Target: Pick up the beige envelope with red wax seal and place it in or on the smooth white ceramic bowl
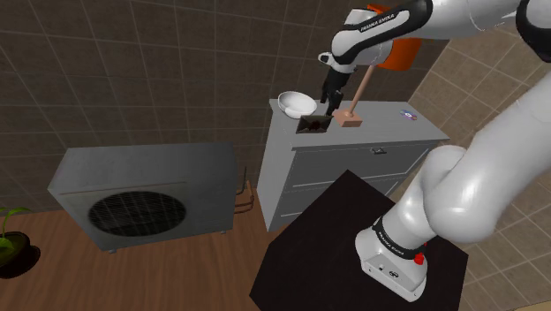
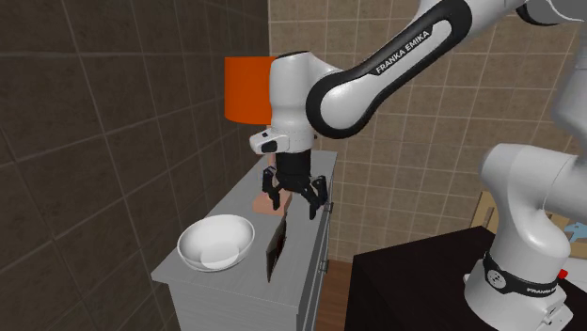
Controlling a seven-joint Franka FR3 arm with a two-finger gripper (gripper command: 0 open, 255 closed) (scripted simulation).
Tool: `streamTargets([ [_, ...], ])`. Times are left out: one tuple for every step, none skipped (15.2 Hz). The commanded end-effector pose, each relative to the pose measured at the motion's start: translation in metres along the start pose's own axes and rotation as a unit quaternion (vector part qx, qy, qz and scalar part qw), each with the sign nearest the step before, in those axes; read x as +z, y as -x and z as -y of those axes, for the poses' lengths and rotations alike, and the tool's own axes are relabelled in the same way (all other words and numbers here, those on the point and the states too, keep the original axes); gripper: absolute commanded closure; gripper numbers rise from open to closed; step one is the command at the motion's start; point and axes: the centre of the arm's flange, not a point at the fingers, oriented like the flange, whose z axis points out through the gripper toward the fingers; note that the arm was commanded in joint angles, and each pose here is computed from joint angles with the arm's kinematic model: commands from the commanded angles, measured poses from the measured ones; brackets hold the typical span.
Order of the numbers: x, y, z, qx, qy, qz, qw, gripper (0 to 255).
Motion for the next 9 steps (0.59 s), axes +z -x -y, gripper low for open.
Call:
streamTargets([
  [0.02, -0.004, -0.018, -0.038, -0.004, 0.004, 0.9993, 0],
  [0.03, -0.006, -0.027, -0.055, -0.006, 0.006, 0.9985, 0],
  [0.04, -0.009, -0.035, -0.072, -0.008, 0.007, 0.9974, 0],
  [0.051, -0.012, -0.044, -0.088, -0.01, 0.009, 0.996, 0],
  [0.058, -0.014, -0.049, -0.1, -0.012, 0.01, 0.9949, 0],
  [0.063, -0.014, -0.049, -0.1, -0.012, 0.01, 0.9949, 0],
  [0.068, -0.014, -0.049, -0.1, -0.012, 0.01, 0.9949, 0],
  [0.074, -0.013, -0.049, -0.1, -0.012, 0.01, 0.9949, 0],
  [0.079, -0.013, -0.049, -0.1, -0.012, 0.01, 0.9949, 0],
])
